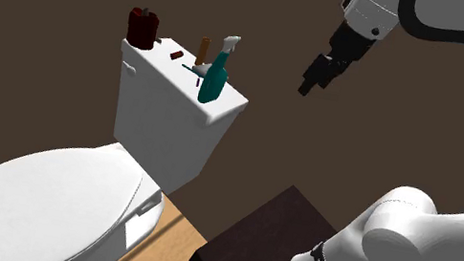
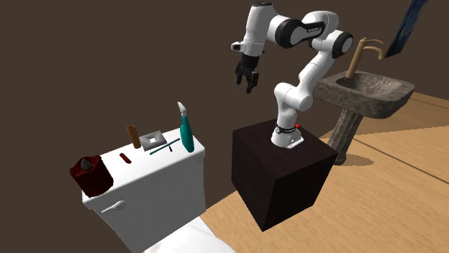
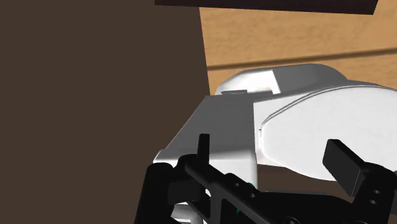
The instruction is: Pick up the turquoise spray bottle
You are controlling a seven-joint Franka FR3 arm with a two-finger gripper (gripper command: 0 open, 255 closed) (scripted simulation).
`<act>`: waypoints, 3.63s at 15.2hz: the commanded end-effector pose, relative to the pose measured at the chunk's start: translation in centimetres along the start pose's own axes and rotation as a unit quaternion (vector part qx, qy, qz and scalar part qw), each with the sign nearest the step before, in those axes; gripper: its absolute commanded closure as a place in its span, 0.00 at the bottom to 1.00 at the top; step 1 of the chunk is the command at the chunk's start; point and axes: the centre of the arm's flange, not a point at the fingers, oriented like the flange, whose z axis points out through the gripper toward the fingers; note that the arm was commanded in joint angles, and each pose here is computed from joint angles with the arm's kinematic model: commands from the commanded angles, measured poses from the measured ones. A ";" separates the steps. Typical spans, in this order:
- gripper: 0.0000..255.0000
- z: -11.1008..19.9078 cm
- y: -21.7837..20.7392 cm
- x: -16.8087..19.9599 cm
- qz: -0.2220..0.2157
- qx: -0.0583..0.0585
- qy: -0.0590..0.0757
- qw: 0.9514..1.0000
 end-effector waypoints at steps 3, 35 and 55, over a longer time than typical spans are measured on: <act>0.00 0.2 -1.6 2.4 0.048 -0.003 -0.006 0.999; 1.00 9.0 -2.9 30.9 0.532 -0.036 -0.068 0.843; 1.00 3.3 -2.2 31.6 0.532 -0.036 -0.069 0.843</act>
